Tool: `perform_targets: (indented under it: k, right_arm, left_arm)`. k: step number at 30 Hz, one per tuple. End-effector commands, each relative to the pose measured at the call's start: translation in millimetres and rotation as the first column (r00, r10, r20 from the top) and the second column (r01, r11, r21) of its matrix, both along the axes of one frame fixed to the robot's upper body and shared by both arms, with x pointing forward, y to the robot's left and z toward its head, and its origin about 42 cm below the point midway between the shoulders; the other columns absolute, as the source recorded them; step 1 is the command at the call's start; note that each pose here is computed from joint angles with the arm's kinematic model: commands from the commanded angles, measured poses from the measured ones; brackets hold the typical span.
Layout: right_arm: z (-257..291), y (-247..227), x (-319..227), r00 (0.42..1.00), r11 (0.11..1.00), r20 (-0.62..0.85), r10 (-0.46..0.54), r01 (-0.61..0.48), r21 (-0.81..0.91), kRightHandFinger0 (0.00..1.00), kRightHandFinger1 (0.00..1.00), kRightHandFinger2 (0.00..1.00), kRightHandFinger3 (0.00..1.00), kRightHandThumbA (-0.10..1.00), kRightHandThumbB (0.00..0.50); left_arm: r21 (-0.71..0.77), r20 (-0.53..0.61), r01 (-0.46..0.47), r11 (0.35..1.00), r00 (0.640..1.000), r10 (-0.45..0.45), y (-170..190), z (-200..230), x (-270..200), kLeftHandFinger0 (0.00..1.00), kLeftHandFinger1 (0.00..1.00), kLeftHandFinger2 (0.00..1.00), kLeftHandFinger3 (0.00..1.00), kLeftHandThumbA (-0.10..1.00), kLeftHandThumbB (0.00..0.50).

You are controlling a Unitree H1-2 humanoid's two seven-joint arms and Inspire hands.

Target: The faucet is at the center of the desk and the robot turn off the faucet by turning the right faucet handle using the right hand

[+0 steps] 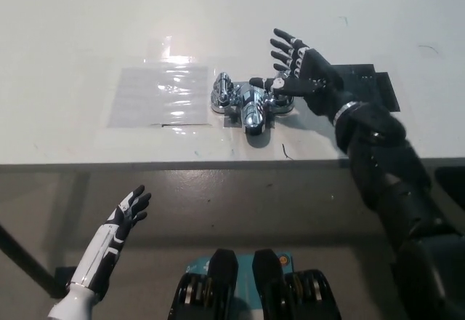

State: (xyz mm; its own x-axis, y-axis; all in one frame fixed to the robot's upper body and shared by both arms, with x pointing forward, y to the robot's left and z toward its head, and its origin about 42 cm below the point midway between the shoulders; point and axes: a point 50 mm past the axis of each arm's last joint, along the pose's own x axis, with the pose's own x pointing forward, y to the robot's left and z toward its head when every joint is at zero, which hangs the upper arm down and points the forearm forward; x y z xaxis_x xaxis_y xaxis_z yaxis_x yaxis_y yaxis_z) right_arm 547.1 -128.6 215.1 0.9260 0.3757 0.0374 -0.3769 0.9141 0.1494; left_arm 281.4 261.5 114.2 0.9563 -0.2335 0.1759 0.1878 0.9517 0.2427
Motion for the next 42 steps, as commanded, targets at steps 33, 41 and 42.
perform_targets:
  k: [33,41,42]
  right_arm:
    - [72,127,-66,0.801,0.799,0.155,-0.579,0.518,0.306,1.0,1.0,1.0,1.0,1.0,0.283]
    - [77,99,-61,0.756,0.761,0.199,-0.624,0.53,0.374,1.0,1.0,1.0,1.0,1.0,0.215]
    - [79,94,-60,0.746,0.754,0.207,-0.634,0.536,0.38,1.0,1.0,1.0,1.0,1.0,0.222]
  left_arm:
    - [0.008,0.057,0.008,1.0,0.998,-0.009,8,14,5,1.0,1.0,1.0,1.0,1.0,0.434]
    - [0.0,0.055,0.008,1.0,0.998,-0.008,9,15,5,1.0,1.0,1.0,1.0,1.0,0.433]
    - [-0.001,0.057,0.011,1.0,0.998,-0.011,8,15,5,1.0,1.0,1.0,1.0,1.0,0.431]
